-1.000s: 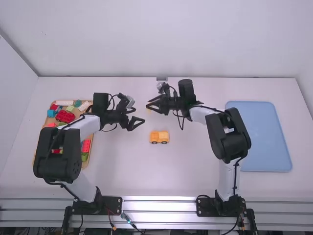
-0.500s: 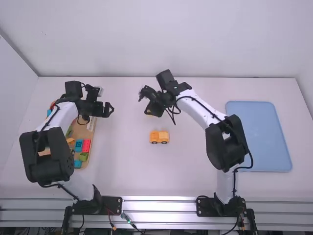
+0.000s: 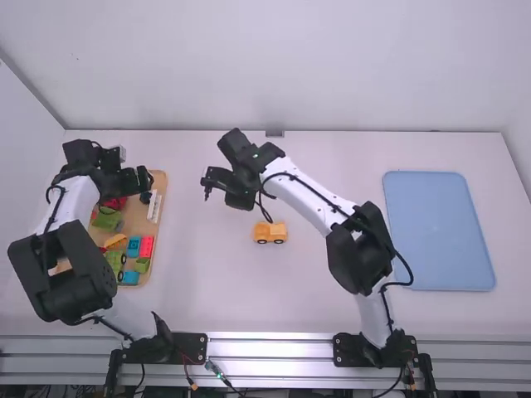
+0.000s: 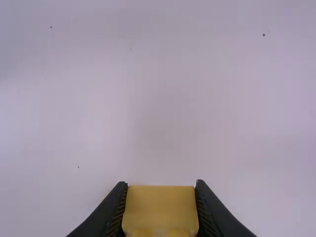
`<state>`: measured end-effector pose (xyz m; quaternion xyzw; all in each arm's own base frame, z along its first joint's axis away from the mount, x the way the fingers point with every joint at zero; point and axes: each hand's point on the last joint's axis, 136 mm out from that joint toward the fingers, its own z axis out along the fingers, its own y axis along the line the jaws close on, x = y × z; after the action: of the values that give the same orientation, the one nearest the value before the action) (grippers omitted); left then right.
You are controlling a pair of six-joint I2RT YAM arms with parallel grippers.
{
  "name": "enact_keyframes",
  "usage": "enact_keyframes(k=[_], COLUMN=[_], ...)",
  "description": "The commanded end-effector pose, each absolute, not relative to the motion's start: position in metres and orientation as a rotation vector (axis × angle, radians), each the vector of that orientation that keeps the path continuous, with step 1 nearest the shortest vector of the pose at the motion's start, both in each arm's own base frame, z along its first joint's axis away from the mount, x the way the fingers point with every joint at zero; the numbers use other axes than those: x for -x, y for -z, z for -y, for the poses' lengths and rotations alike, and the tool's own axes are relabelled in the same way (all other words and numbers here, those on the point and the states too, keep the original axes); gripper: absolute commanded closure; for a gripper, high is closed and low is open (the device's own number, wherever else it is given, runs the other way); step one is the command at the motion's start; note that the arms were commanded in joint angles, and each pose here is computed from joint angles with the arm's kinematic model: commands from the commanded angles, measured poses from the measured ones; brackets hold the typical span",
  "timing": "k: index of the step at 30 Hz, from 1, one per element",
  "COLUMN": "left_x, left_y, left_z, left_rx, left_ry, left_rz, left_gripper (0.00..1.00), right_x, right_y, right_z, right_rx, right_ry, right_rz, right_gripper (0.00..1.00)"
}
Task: Assemble lego blocks to make yellow taxi
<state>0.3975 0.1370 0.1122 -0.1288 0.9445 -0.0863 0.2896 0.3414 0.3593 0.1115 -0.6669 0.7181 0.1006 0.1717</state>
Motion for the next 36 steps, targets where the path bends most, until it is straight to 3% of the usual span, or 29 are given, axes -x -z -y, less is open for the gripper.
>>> enact_keyframes(k=[1, 17, 30, 36], left_x=[-0.4, -0.389, -0.388, -0.388], left_y=[-0.129, -0.124, -0.122, -0.122], left_z=[-0.129, -0.16, -0.157, -0.157], left_rx=[0.315, 0.476, 0.458, 0.458], left_ry=[0.257, 0.137, 0.142, 0.142], left_rz=[-2.485, -2.496, -2.509, -2.509], left_gripper=[0.01, 0.01, 0.01, 0.01], right_x=[-0.348, -0.3, -0.3, -0.303], right_y=[-0.098, -0.031, -0.001, 0.0], right_z=[-0.365, -0.392, -0.387, -0.4], right_rx=[1.941, 2.256, 2.254, 2.207], right_ry=[-0.254, -0.261, -0.195, -0.228], right_rz=[-2.046, -2.023, -2.114, -2.092], right_gripper=[0.98, 1.0, 1.0, 0.92])
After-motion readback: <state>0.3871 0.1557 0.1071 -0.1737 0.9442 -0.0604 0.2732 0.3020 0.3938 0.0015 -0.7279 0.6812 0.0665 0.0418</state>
